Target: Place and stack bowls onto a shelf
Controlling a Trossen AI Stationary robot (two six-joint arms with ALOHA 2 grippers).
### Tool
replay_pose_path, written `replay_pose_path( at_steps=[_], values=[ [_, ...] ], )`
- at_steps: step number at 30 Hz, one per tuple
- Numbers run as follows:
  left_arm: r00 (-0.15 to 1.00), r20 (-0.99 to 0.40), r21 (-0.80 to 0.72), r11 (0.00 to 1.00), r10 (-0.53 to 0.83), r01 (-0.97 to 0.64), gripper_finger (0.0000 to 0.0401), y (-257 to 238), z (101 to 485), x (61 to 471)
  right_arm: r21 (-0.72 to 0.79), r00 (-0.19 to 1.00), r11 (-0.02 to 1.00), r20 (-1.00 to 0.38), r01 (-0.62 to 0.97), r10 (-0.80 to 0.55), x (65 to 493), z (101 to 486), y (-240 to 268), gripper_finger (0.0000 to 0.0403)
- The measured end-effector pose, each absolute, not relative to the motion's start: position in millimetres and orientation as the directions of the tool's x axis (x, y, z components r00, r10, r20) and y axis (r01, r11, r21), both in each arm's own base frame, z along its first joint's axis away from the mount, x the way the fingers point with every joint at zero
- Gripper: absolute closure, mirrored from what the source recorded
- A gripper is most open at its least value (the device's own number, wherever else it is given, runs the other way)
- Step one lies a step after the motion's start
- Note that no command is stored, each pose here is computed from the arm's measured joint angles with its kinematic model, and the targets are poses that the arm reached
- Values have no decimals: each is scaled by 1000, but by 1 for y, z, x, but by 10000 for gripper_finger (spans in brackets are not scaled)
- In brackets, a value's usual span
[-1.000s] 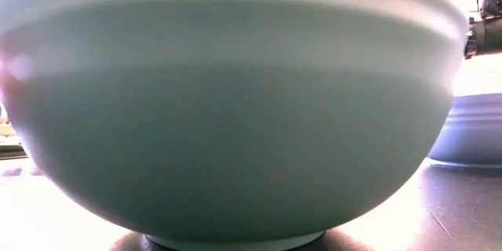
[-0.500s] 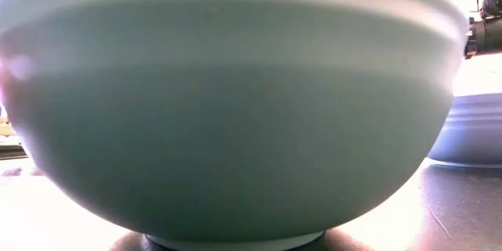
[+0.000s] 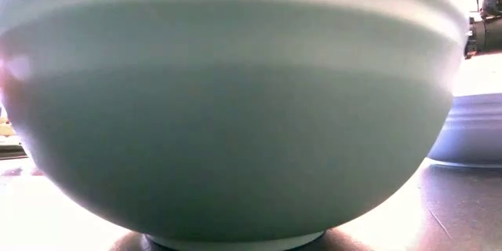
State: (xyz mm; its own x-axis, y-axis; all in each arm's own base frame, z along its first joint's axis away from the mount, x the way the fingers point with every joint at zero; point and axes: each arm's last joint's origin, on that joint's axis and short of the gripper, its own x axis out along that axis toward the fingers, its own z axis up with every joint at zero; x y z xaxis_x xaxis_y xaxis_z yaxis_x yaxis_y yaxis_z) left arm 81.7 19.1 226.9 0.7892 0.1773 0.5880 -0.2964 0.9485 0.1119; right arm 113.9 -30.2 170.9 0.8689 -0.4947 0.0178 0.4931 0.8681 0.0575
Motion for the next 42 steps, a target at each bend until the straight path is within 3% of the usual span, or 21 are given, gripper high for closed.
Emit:
replay_pose_path(
  at_steps=[9, 16, 24, 31, 36, 42],
  values=[
    [792, 584, 130, 942, 179, -310, 305, 19, 227, 83, 57, 869, 868, 17, 493, -495, 114, 171, -30, 296],
    [794, 517, 55, 913, 319, -404, 305, 25, 221, 87, 57, 869, 868, 18, 493, -495, 114, 171, -30, 296],
    [769, 539, 72, 891, 344, -449, 305, 25, 223, 85, 58, 869, 868, 18, 493, -495, 114, 171, -30, 296],
    [696, 427, -51, 784, 577, -619, 305, 32, 244, 84, 56, 869, 868, 17, 493, -495, 114, 171, -30, 296],
    [695, 309, 63, 715, 649, -696, 305, 34, 269, 85, 57, 869, 868, 17, 493, -495, 114, 171, -30, 296],
    [506, 98, 35, 505, 857, -862, 305, 41, 291, 84, 57, 869, 868, 18, 493, -495, 114, 171, -30, 296]
  ],
)
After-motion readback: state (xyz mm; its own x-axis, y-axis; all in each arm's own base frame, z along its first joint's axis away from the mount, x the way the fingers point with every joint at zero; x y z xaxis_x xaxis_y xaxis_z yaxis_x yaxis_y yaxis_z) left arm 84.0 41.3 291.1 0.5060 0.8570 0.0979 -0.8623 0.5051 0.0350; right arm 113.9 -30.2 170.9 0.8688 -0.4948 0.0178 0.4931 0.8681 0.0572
